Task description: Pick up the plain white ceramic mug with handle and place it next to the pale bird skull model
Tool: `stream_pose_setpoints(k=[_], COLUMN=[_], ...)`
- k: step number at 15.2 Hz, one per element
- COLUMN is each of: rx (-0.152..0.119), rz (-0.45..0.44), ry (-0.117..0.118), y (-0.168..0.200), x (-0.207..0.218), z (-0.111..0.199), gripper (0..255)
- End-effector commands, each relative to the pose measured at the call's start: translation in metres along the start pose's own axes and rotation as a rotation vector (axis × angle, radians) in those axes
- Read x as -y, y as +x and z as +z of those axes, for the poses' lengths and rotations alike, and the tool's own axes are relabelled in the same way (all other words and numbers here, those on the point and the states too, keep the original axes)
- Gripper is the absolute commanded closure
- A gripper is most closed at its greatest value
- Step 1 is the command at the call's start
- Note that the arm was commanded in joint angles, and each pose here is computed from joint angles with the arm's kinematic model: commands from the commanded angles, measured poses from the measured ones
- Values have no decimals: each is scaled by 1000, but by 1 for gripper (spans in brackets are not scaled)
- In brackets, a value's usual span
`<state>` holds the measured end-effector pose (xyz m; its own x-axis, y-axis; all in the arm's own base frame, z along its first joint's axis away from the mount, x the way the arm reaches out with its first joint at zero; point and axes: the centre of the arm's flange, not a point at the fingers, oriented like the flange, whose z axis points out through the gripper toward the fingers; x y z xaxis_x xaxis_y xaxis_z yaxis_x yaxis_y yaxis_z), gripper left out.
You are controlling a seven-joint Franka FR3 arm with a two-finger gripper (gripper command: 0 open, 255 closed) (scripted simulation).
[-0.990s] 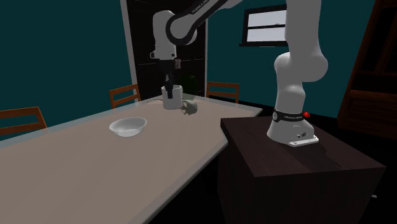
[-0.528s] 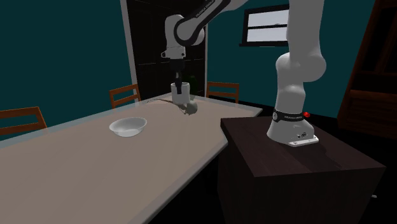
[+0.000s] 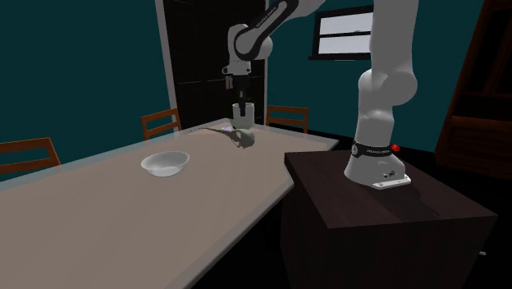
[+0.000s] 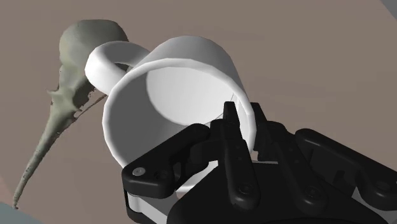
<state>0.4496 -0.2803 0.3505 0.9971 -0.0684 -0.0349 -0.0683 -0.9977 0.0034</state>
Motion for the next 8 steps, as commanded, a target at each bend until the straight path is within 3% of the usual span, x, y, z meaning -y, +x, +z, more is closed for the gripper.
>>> stream_pose_setpoints(k=[1, 8], rx=[0, 0], rz=[-2, -2], ry=[0, 0], y=[-13, -52], x=[-23, -107], z=[-1, 1], gripper=[255, 255])
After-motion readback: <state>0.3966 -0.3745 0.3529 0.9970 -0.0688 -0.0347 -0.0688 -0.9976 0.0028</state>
